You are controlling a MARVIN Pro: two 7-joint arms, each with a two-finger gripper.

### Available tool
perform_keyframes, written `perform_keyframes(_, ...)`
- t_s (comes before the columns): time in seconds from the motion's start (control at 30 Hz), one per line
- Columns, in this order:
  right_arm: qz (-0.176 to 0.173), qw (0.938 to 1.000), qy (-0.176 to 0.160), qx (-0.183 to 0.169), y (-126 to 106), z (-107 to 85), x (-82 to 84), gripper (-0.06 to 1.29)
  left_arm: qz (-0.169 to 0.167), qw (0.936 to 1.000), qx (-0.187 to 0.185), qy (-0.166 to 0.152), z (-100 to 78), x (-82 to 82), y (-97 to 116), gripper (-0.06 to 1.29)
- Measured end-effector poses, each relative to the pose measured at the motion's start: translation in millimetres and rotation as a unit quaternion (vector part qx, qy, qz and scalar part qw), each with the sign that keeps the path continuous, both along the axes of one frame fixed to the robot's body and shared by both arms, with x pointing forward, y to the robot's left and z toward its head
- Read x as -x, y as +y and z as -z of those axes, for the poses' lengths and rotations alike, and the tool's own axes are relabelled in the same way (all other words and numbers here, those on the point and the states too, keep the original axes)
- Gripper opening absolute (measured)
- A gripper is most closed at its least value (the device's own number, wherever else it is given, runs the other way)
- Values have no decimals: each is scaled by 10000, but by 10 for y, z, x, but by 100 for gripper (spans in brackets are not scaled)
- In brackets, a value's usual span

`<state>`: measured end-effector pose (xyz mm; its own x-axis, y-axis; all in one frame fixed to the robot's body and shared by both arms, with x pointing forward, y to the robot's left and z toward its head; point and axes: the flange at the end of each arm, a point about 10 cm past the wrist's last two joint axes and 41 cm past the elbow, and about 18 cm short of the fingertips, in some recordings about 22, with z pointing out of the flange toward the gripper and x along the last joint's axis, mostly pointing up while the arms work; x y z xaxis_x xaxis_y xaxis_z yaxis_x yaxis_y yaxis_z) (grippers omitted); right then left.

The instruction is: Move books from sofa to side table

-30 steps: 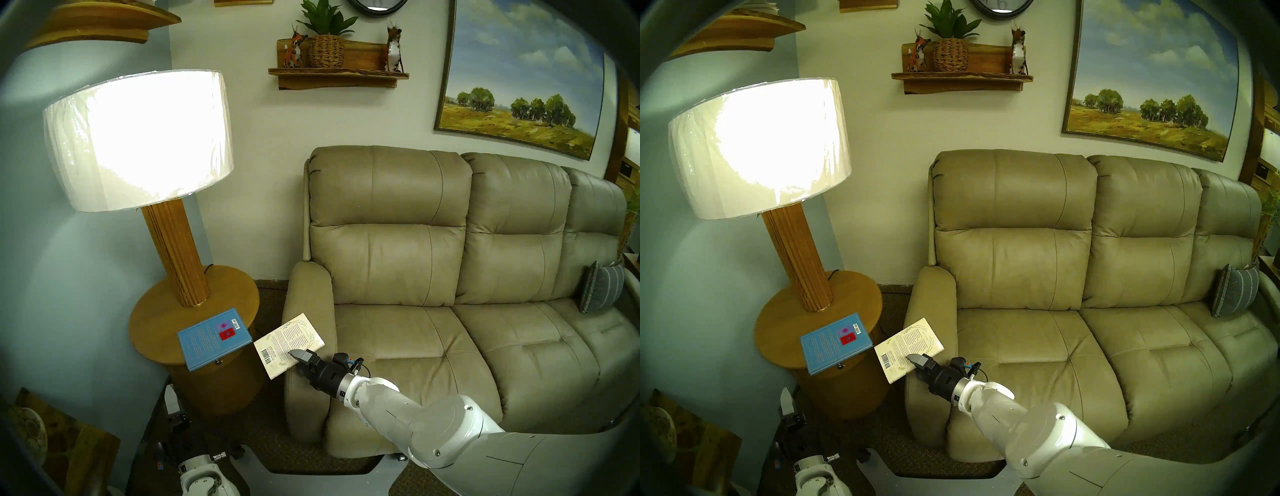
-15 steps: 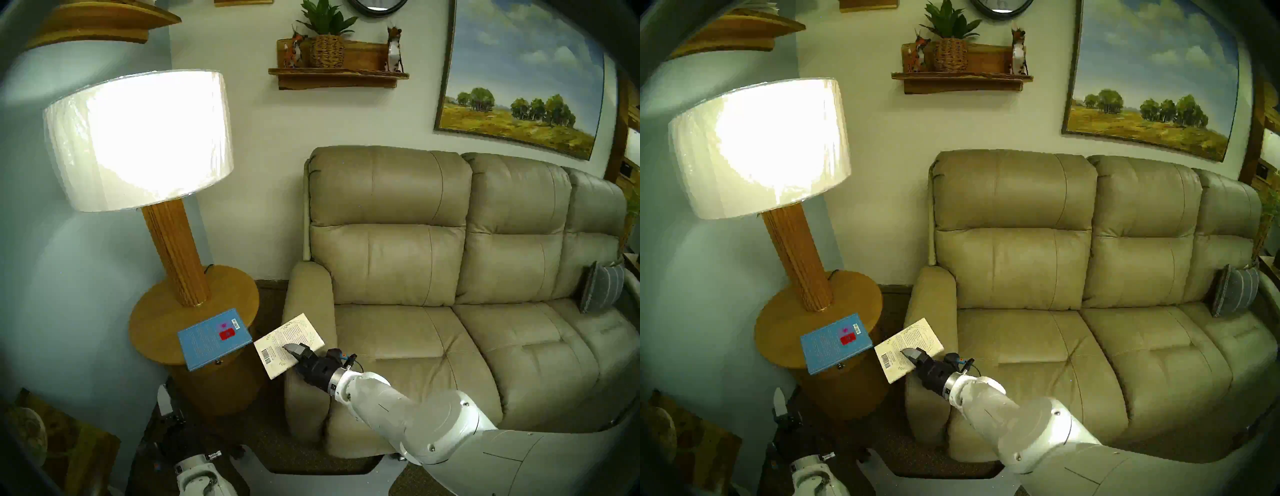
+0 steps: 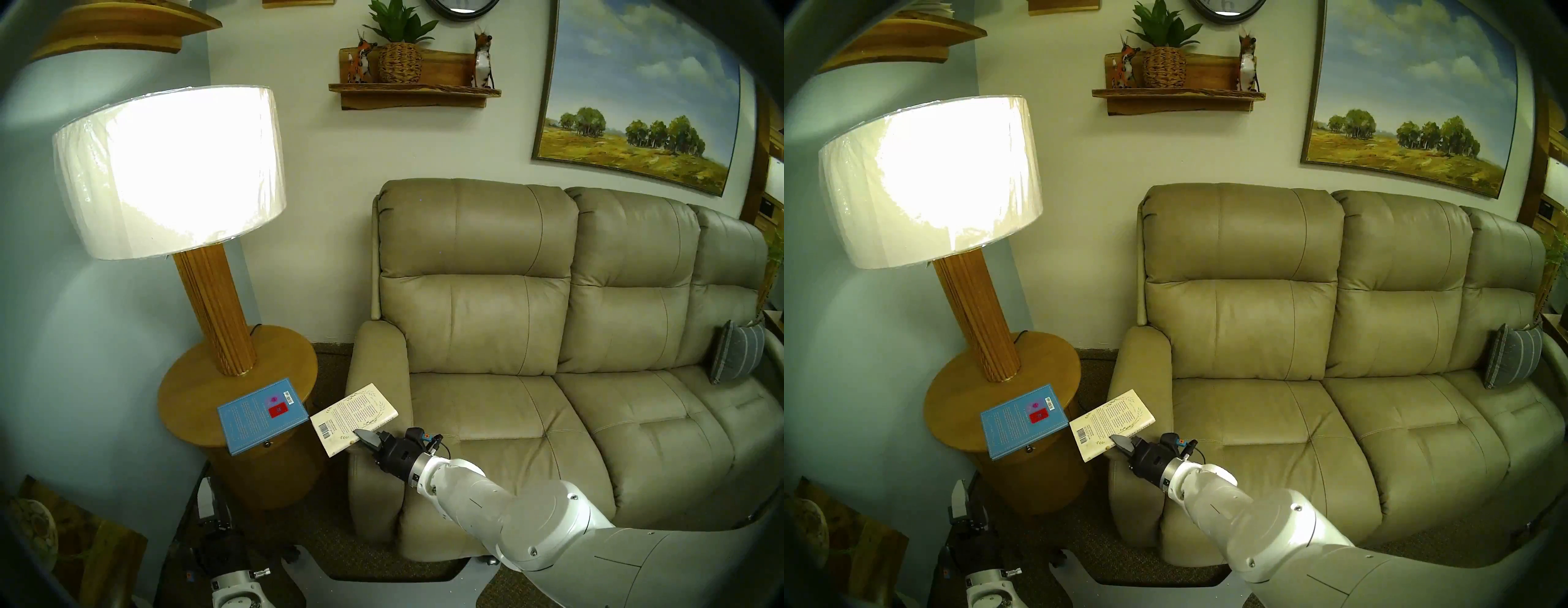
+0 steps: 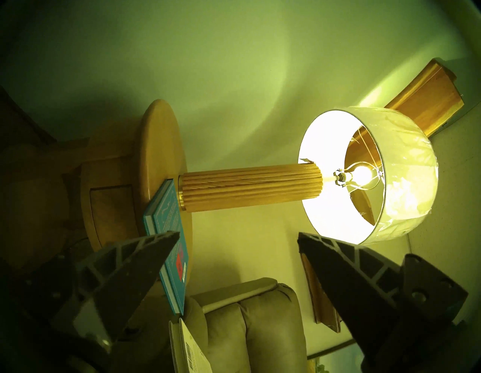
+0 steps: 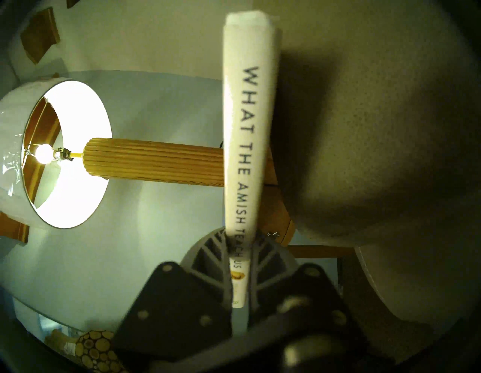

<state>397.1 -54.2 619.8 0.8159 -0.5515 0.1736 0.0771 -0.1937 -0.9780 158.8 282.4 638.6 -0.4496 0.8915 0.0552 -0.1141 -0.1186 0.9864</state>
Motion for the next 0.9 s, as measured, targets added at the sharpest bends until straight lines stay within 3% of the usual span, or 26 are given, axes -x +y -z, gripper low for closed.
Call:
perform_keyframes(0.2,-85,9994,-314,-95,-84,-26,23,8,192,9998,49,3,11,92,-31,126)
perform_keyframes(0.47,-510,9957,-628,-445,122,-110,127,7,350,9993,134,22,44,143,-245,126)
perform_keyframes(0.9,-1440,9794,-1028,-974,620,-271,363,6,785,9963,332,-78,79,-158,-703,126)
